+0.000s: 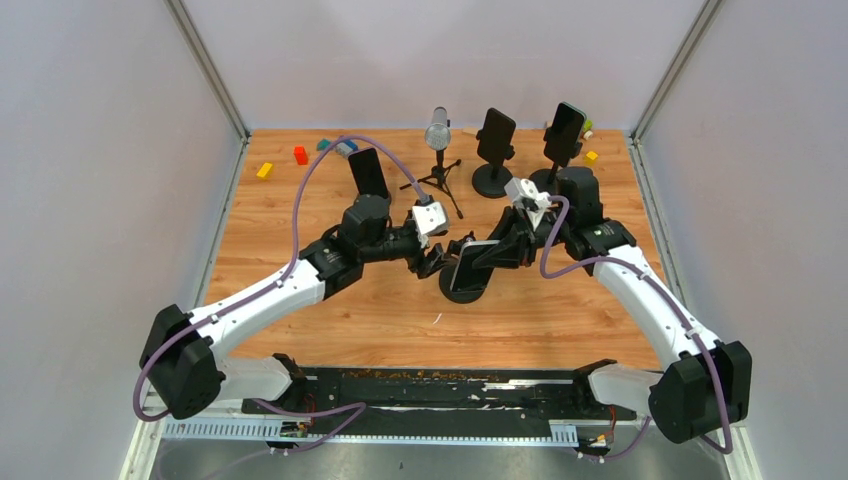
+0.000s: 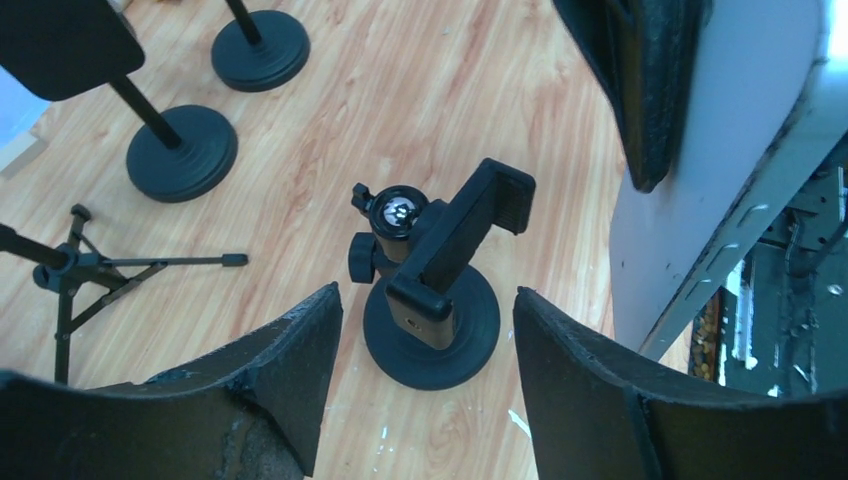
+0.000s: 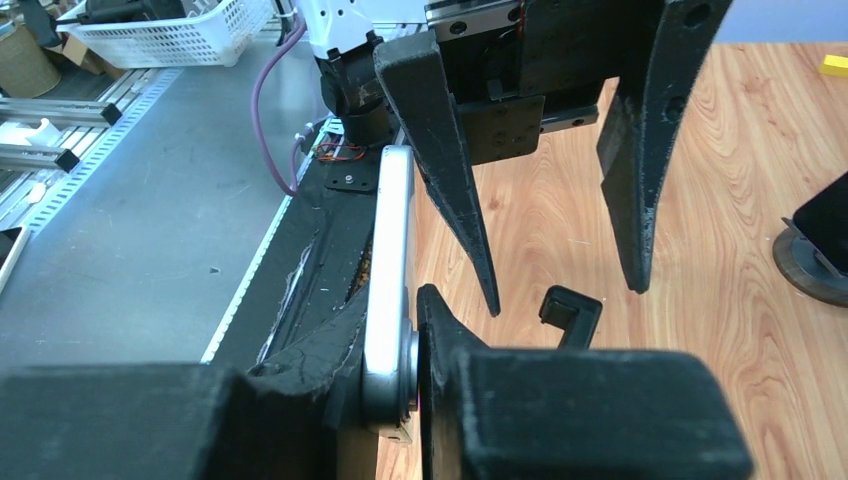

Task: Place the phone on the phone stand
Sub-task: Install the phone on the phone stand.

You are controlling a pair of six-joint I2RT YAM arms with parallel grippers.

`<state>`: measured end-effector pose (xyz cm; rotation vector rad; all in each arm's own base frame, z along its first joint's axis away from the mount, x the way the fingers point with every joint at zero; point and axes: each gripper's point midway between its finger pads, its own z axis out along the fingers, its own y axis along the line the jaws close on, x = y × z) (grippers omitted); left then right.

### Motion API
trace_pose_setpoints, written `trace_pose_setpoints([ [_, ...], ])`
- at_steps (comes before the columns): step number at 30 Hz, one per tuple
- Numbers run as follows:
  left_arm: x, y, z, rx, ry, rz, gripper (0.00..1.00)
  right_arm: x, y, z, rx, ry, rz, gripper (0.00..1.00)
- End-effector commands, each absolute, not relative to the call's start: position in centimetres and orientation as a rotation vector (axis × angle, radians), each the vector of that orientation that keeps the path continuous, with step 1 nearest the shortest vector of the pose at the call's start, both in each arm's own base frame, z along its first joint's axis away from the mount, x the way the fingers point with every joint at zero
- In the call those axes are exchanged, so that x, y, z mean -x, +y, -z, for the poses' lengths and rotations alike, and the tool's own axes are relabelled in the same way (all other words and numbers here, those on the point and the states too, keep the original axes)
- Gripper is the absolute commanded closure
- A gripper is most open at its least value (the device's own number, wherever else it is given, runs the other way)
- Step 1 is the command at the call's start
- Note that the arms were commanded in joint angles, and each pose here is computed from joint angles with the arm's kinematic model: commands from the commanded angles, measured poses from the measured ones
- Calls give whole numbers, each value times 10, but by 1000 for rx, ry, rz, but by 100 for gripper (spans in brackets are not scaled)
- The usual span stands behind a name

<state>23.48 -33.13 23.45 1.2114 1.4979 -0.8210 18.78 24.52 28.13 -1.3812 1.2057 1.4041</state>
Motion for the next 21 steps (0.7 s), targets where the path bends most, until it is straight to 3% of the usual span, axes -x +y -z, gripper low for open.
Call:
trace_pose_setpoints([
  [1, -250, -332, -240, -1111, 1500, 756, 33, -182, 237, -309, 1401, 1108, -1359, 100],
  [12, -258, -322, -234, -1038, 1533, 682, 47, -186, 237, -314, 1394, 1118, -1350, 100],
  [21, -258, -325, -240, -1010, 1530, 709, 49, -190, 238, -310, 1388, 1133, -1356, 100],
])
